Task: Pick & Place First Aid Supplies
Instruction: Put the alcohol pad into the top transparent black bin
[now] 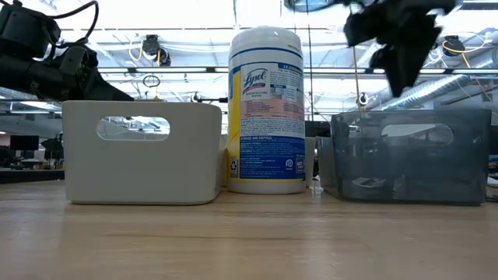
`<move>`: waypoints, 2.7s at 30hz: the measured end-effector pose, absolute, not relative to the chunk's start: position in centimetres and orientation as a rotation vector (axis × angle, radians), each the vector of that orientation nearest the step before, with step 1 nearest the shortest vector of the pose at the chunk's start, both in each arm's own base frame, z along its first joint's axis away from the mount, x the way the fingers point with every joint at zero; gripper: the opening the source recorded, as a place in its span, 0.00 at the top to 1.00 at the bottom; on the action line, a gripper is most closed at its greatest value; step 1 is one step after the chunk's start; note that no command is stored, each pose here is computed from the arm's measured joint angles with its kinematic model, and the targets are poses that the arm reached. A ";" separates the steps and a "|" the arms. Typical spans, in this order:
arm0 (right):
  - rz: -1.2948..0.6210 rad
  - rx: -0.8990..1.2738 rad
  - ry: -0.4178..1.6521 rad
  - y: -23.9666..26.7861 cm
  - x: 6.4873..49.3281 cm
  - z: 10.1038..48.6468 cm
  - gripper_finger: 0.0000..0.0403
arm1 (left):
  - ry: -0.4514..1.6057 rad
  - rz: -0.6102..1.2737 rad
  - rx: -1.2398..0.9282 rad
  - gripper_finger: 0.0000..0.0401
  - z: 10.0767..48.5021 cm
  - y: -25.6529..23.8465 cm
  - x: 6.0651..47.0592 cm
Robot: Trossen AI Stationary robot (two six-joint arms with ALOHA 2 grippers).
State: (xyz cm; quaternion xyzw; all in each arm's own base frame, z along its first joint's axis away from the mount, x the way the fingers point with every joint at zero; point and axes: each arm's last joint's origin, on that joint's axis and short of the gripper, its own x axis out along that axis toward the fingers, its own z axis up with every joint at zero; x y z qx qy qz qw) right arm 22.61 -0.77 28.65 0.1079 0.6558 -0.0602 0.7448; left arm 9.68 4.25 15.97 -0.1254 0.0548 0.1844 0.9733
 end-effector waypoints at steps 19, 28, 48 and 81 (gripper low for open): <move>-0.204 0.421 1.541 14.7 18.5 27.8 0.47 | 0.111 0.372 -0.253 0.68 16.0 4.2 9.7; -0.178 0.590 1.505 19.1 17.8 27.0 0.47 | 0.111 0.372 -0.253 0.68 16.0 4.2 9.7; -0.200 0.545 1.592 24.0 17.1 16.9 0.47 | 0.111 0.372 -0.253 0.68 16.0 4.2 9.7; -0.083 0.466 1.567 22.3 16.8 19.4 0.99 | 0.111 0.372 -0.253 0.68 16.0 4.2 9.7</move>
